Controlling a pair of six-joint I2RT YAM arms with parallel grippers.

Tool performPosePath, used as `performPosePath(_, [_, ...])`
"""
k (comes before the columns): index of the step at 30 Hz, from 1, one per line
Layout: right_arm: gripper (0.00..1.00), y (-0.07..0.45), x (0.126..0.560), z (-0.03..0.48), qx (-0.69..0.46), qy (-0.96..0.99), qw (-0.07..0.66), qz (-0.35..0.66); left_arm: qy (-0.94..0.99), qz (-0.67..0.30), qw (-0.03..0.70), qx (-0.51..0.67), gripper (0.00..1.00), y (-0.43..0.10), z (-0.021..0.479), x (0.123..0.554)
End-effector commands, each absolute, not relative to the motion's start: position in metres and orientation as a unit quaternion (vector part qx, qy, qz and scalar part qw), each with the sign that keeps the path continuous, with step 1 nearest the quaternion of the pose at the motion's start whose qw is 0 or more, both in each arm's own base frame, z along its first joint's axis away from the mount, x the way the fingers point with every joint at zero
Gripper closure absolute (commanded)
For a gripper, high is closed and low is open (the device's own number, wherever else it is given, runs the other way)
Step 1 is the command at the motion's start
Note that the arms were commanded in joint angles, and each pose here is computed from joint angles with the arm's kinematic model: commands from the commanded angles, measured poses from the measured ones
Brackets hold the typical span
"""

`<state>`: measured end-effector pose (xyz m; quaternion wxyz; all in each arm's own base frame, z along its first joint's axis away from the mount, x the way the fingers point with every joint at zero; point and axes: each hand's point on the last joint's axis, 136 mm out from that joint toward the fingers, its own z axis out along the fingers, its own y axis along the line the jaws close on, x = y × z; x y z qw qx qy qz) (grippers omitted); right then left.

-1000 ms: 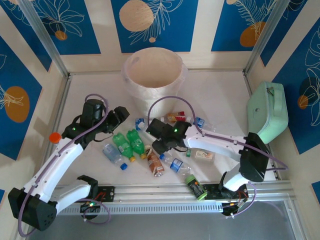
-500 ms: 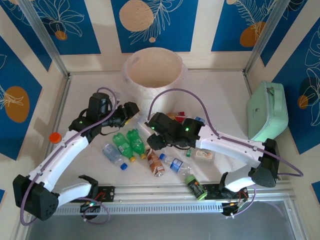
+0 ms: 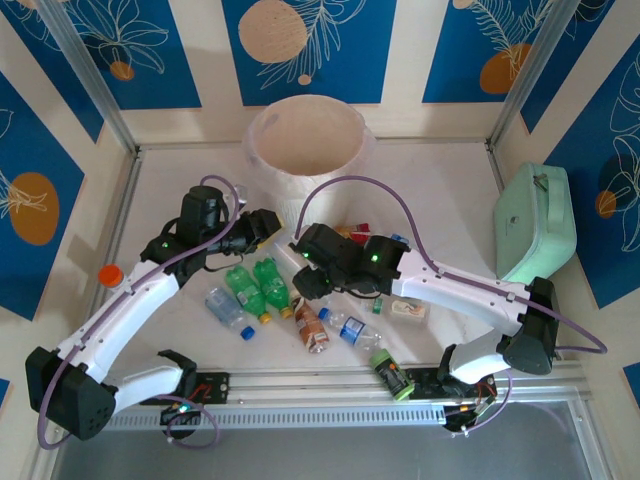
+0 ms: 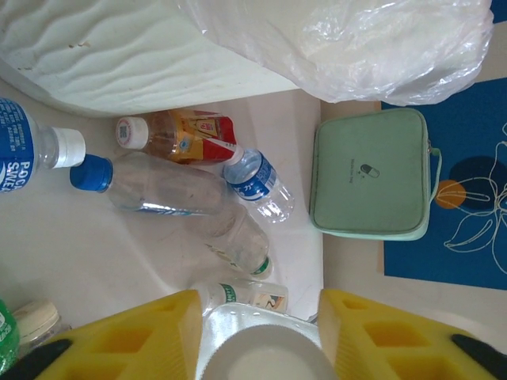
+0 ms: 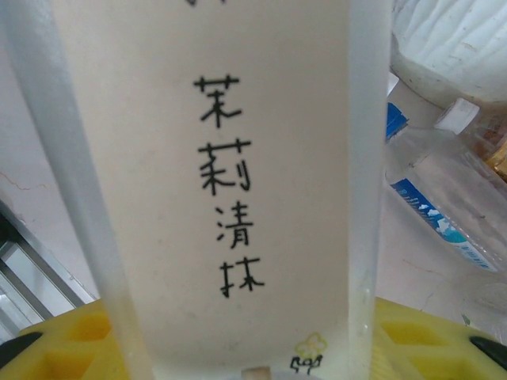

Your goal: Put the plastic bottles in the bin

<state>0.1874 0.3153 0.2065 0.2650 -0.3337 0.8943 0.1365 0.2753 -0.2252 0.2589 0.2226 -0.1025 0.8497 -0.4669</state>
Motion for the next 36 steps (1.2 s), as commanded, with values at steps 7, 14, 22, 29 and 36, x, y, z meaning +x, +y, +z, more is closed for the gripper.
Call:
performPosePath(7, [0.55,0.314,0.187,0.230,-0.314,0.890,0.286,0.165,0.840,-0.480,0.235,-0.087,0.74,-0.232,0.278,0.278])
performPosePath(14, [0.39,0.308,0.189,0.240,-0.304,0.889,0.301,0.161,0.832,-0.489,0.249,-0.081,0.82,-0.233,0.291,0.281])
performPosePath(22, [0.20,0.276,0.197,0.276,-0.252,0.883,0.362,0.159,0.822,-0.501,0.261,-0.072,0.88,-0.238,0.312,0.287])
performPosePath(29, [0.17,0.206,0.201,0.310,-0.148,0.881,0.420,0.159,0.806,-0.515,0.282,-0.076,0.89,-0.235,0.343,0.286])
performPosePath(36, [0.15,0.130,0.202,0.303,0.000,0.905,0.387,0.175,0.787,-0.515,0.329,-0.080,0.89,-0.229,0.393,0.299])
